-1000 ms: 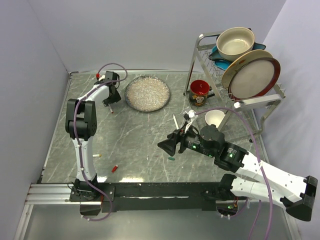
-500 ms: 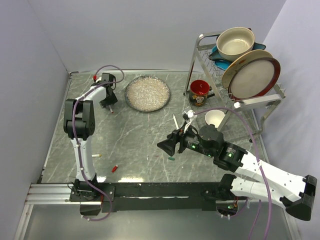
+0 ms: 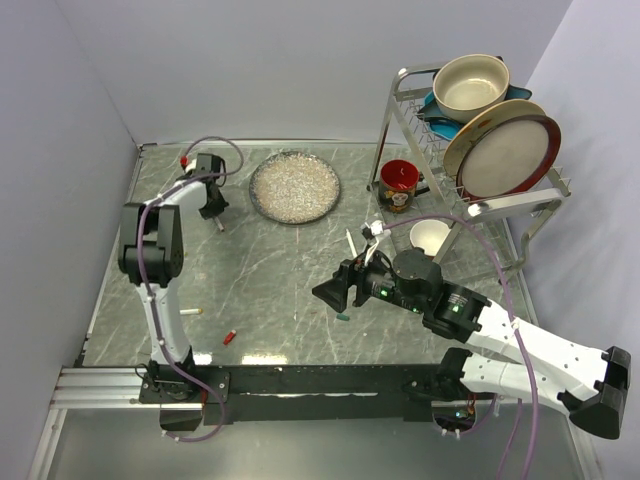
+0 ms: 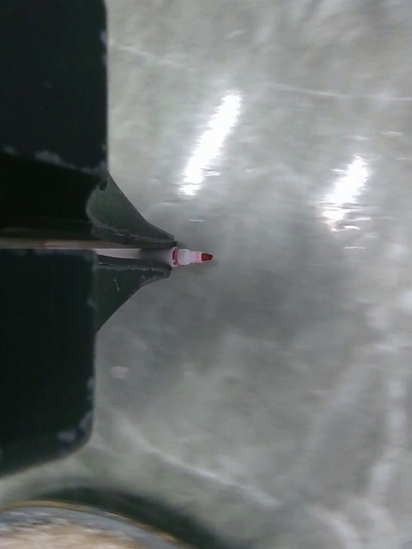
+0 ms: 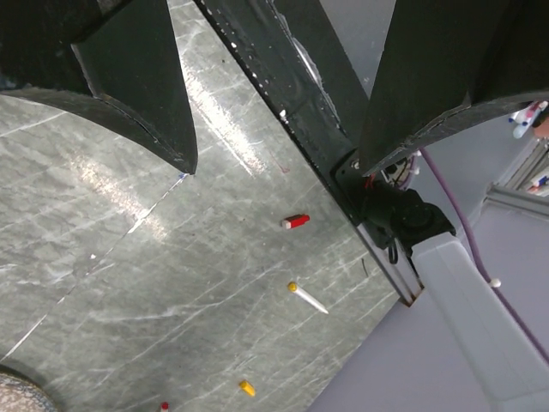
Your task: Insert the pens into the pen caps
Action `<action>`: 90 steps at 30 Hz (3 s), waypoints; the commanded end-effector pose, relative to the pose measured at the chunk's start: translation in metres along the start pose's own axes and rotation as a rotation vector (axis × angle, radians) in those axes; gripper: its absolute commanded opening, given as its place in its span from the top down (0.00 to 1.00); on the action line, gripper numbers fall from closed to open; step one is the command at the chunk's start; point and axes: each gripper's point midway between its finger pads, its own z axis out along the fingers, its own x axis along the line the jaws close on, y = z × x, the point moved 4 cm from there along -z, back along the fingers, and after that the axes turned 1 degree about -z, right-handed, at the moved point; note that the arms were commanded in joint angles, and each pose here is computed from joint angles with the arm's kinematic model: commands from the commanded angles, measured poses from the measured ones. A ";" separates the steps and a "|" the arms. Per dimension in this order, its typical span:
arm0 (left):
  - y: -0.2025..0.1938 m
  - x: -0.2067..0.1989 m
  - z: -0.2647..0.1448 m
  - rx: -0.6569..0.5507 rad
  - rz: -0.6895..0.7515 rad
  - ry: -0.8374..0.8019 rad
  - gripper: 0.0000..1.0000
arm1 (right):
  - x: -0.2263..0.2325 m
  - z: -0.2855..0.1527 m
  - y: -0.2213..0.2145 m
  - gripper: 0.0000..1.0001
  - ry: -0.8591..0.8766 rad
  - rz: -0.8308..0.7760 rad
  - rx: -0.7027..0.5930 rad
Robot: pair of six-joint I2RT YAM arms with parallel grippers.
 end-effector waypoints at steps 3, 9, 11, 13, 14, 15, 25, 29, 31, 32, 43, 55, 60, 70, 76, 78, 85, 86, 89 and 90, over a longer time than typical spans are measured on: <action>-0.044 -0.009 -0.067 0.072 -0.025 -0.264 0.99 | 0.014 -0.004 0.011 0.14 0.039 0.015 -0.007; -0.086 -0.058 -0.168 0.011 0.100 -0.638 0.99 | 0.026 -0.002 0.008 0.13 0.121 0.055 0.019; -0.107 -0.069 -0.206 -0.009 0.147 -0.750 0.99 | 0.028 0.001 0.007 0.13 0.133 0.066 0.018; -0.124 -0.080 -0.238 -0.018 0.172 -0.879 0.99 | 0.026 0.006 0.003 0.14 0.129 0.090 0.026; -0.129 -0.075 -0.254 -0.029 0.173 -0.931 0.99 | 0.028 0.008 0.005 0.16 0.142 0.096 0.013; -0.135 -0.075 -0.265 -0.021 0.164 -0.972 0.99 | 0.030 0.010 0.003 0.16 0.154 0.116 0.021; -0.160 -0.018 -0.350 -0.155 0.084 -1.368 0.99 | 0.040 0.022 -0.008 0.20 0.294 0.208 -0.014; -0.163 -0.004 -0.368 -0.191 0.093 -1.453 0.99 | 0.050 0.026 -0.002 0.23 0.359 0.196 -0.028; -0.164 -0.001 -0.373 -0.189 0.094 -1.470 0.99 | 0.052 0.031 -0.001 0.24 0.359 0.201 -0.020; -0.164 0.000 -0.378 -0.190 0.100 -1.496 0.99 | 0.052 0.033 -0.001 0.25 0.359 0.204 -0.019; -0.173 0.014 -0.400 -0.178 0.000 -1.692 0.99 | 0.069 0.050 0.013 0.36 0.478 0.287 -0.075; -0.172 0.019 -0.402 -0.174 -0.082 -1.724 0.99 | 0.072 0.069 0.013 0.56 0.491 0.345 -0.073; -0.173 0.017 -0.397 -0.178 -0.066 -1.699 0.99 | 0.070 0.070 0.006 1.00 0.505 0.372 -0.063; -0.146 0.022 -0.397 -0.305 -0.048 -1.500 0.32 | 0.037 0.056 -0.010 1.00 0.300 0.350 -0.081; -0.119 0.031 -0.357 -0.373 0.125 -1.026 0.16 | 0.013 0.032 -0.018 1.00 0.169 0.252 -0.104; -0.120 0.041 -0.334 -0.330 0.196 -0.842 0.16 | 0.010 0.019 -0.013 1.00 0.155 0.234 -0.142; -0.113 0.031 -0.292 -0.261 0.578 -0.559 0.23 | -0.003 -0.009 -0.007 1.00 0.081 0.175 -0.213; -0.112 0.028 -0.291 -0.261 0.612 -0.555 0.23 | -0.004 -0.010 -0.007 1.00 0.075 0.171 -0.215; -0.109 0.024 -0.282 -0.244 0.746 -0.491 0.28 | -0.007 -0.016 -0.005 1.00 0.052 0.147 -0.223; -0.103 0.029 -0.271 -0.248 0.769 -0.385 0.28 | -0.008 -0.017 -0.005 1.00 0.045 0.142 -0.225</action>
